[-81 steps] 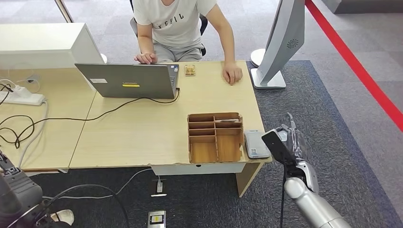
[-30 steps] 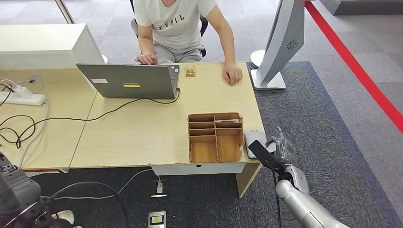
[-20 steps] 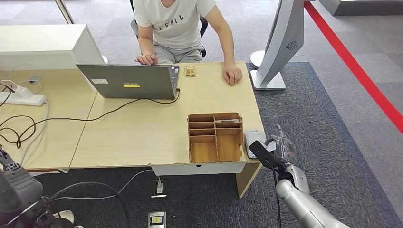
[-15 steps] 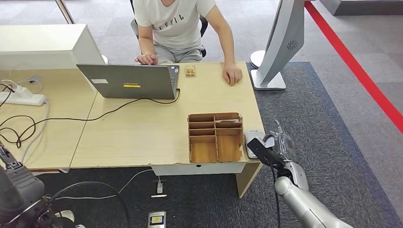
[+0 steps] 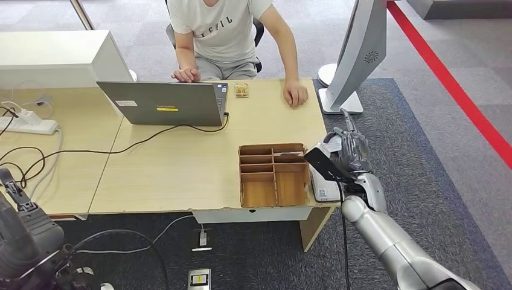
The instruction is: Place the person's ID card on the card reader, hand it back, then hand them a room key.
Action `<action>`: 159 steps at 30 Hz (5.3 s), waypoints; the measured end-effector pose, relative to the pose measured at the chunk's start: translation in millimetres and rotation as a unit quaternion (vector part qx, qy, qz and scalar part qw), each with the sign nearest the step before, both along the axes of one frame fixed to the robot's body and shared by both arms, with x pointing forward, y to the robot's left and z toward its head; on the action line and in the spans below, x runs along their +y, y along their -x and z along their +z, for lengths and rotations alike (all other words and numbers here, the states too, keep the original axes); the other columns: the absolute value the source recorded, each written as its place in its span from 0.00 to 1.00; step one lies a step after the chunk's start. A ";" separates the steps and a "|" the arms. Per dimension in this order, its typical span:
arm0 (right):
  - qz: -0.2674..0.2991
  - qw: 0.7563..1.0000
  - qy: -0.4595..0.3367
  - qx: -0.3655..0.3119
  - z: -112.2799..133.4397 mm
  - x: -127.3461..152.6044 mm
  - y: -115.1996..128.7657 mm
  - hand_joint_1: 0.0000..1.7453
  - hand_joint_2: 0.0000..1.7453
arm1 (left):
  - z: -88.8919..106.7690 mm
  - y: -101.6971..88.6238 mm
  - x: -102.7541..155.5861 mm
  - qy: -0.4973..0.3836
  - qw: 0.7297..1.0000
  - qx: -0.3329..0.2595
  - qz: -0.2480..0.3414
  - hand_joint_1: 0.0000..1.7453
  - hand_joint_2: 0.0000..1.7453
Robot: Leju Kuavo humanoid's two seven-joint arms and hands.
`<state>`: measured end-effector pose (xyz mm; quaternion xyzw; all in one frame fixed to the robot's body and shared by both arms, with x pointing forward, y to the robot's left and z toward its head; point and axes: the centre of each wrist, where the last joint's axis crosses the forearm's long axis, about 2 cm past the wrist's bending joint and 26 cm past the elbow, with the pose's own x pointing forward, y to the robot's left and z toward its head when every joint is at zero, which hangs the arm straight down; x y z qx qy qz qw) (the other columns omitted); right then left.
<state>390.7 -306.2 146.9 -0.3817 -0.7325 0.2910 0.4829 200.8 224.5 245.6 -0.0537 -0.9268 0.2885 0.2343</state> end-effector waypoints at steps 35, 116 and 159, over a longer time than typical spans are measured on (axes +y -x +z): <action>-0.021 0.995 0.062 -0.071 117.8 65.0 -83.1 1.00 1.00 | 0.1 -13.5 -17.1 0.015 0.996 -0.034 -0.076 0.00 1.00; 0.148 0.962 -0.215 0.080 20.4 0.6 66.2 0.00 1.00 | -23.1 2.3 17.1 0.011 0.998 0.038 0.040 0.00 1.00; 0.170 0.982 -0.019 0.075 19.3 53.8 51.0 0.00 1.00 | 8.0 -12.0 1.5 -0.011 0.998 0.003 0.065 0.00 1.00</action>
